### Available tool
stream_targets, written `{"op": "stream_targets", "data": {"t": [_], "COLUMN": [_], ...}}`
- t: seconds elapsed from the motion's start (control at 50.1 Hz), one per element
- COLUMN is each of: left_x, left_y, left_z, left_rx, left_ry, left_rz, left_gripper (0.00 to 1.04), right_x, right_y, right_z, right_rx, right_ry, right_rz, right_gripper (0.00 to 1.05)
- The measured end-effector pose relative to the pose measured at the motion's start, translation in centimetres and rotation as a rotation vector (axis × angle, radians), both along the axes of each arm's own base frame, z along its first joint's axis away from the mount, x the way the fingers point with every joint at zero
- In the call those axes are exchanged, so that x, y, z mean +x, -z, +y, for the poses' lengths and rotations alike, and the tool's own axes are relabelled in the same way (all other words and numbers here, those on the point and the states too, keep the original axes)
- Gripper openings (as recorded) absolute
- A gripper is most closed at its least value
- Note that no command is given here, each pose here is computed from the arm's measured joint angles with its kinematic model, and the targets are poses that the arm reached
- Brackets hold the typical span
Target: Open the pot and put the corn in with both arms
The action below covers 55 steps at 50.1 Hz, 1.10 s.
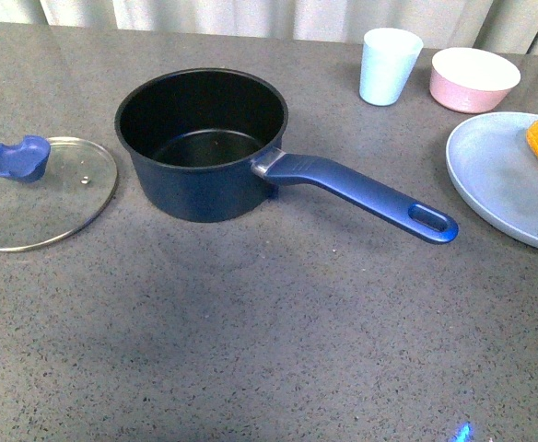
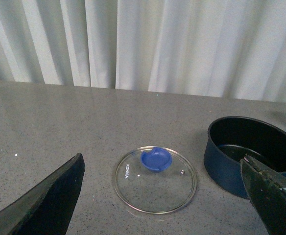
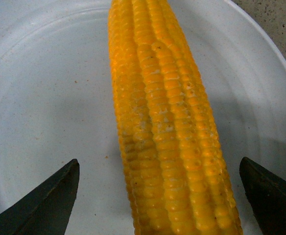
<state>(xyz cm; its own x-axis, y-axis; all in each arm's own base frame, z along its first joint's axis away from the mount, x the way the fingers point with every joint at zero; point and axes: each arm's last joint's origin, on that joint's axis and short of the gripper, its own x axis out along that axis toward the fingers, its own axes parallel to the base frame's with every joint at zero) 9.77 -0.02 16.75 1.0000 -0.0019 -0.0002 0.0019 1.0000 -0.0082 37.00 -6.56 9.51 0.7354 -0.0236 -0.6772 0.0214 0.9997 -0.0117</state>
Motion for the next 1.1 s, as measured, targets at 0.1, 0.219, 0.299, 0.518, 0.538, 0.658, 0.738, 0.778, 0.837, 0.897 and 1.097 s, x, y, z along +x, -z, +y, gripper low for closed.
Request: {"op": "stream_targets", "data": {"t": [0.1,0.219,0.299,0.518,0.538,0.658,0.738,0.778,0.837,0.897,1.097], "left_x": [0.0,0.0,0.0,0.0,0.0,0.0,0.0,0.0,0.0,0.0,0.0], "left_y": [0.0,0.0,0.0,0.0,0.0,0.0,0.0,0.0,0.0,0.0,0.0], "left_z": [0.0,0.0,0.0,0.0,0.0,0.0,0.0,0.0,0.0,0.0,0.0], "left_rx": [0.000,0.000,0.000,0.000,0.000,0.000,0.000,0.000,0.000,0.000,0.000], "left_ry": [0.000,0.000,0.000,0.000,0.000,0.000,0.000,0.000,0.000,0.000,0.000], "left_rz": [0.000,0.000,0.000,0.000,0.000,0.000,0.000,0.000,0.000,0.000,0.000], "left_gripper": [0.96,0.96,0.96,0.96,0.96,0.96,0.96,0.96,0.96,0.96,0.96], "right_x": [0.1,0.1,0.1,-1.5,-1.7,-2.6,-2.7,-2.7,-2.6,-2.6,-1.5], "right_y": [0.2,0.2,0.2,-1.8,-2.3,-6.0,-8.1,-8.8,-9.4,-9.6,-9.4], "right_z": [0.0,0.0,0.0,0.7,1.0,4.1,7.5,9.6,12.6,15.2,21.8], "right_rx": [0.003,0.007,0.011,0.094,0.103,0.160,0.192,0.212,0.236,0.258,0.268], "right_ry": [0.000,-0.001,-0.002,-0.042,-0.054,-0.145,-0.230,-0.280,-0.352,-0.411,-0.547], "right_rz": [0.002,-0.001,-0.002,-0.051,-0.062,-0.168,-0.220,-0.231,-0.238,-0.234,-0.221], "right_gripper": [0.78,0.55,0.46,0.28,0.28,0.23,0.23,0.23,0.23,0.23,0.22]}}
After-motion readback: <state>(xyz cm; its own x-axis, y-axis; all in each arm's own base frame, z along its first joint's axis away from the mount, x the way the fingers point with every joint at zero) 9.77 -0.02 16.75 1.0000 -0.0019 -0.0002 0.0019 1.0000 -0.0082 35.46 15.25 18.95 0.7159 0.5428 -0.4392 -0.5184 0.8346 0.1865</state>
